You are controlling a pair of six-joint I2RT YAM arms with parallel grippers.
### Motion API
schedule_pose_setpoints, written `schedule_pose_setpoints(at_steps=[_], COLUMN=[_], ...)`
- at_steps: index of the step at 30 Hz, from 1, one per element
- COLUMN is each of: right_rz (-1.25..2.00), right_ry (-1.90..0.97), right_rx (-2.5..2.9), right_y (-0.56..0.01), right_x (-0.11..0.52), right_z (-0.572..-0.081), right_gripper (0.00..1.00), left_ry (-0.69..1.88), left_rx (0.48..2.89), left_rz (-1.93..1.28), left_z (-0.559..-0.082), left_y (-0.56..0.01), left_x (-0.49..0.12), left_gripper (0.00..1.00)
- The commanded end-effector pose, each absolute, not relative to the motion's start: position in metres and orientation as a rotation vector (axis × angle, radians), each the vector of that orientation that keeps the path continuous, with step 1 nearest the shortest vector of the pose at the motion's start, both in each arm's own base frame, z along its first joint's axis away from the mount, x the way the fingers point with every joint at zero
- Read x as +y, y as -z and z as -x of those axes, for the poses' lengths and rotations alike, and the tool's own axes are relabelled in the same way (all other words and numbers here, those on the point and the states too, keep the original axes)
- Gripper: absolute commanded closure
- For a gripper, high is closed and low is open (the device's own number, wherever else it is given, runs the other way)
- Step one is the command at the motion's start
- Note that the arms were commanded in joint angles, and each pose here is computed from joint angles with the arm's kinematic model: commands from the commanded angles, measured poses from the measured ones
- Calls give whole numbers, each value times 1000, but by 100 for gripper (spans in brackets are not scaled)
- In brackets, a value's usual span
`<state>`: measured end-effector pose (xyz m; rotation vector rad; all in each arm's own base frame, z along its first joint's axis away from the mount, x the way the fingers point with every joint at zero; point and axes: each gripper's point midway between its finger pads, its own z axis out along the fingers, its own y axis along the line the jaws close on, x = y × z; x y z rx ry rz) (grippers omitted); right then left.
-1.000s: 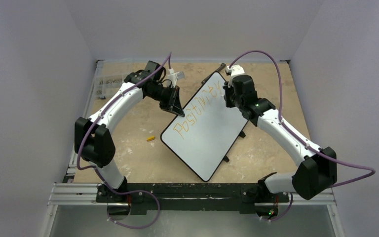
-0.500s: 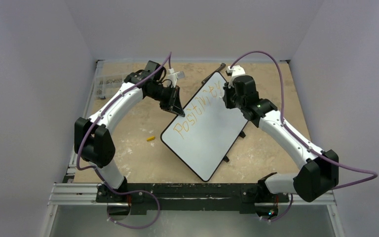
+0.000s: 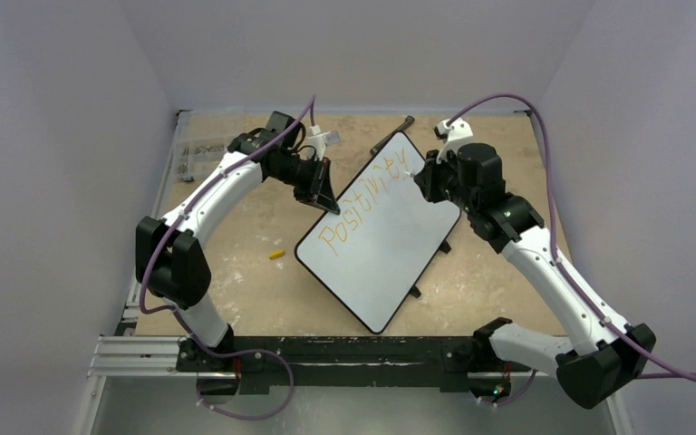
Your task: Write a sentence on the whiteboard
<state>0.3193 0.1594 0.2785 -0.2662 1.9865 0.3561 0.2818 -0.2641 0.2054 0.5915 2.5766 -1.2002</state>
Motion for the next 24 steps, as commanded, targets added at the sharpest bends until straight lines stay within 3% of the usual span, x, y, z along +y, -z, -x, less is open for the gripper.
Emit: schedule_pose_setpoints(at_steps=[1,24], right_rz=[312,642], right_ry=[-468,-793], right_rx=[1950,1939], right_y=[-290,-254], right_x=[169,211], right_z=[-299,-235], right_gripper=[100,100], left_ry=[1174,1070], left_rx=[2482,2529], left_rz=[-673,-669], left_z=[-279,-277], left_y=[-223,-210], left_x=[-265,-254], left_gripper=[100,100])
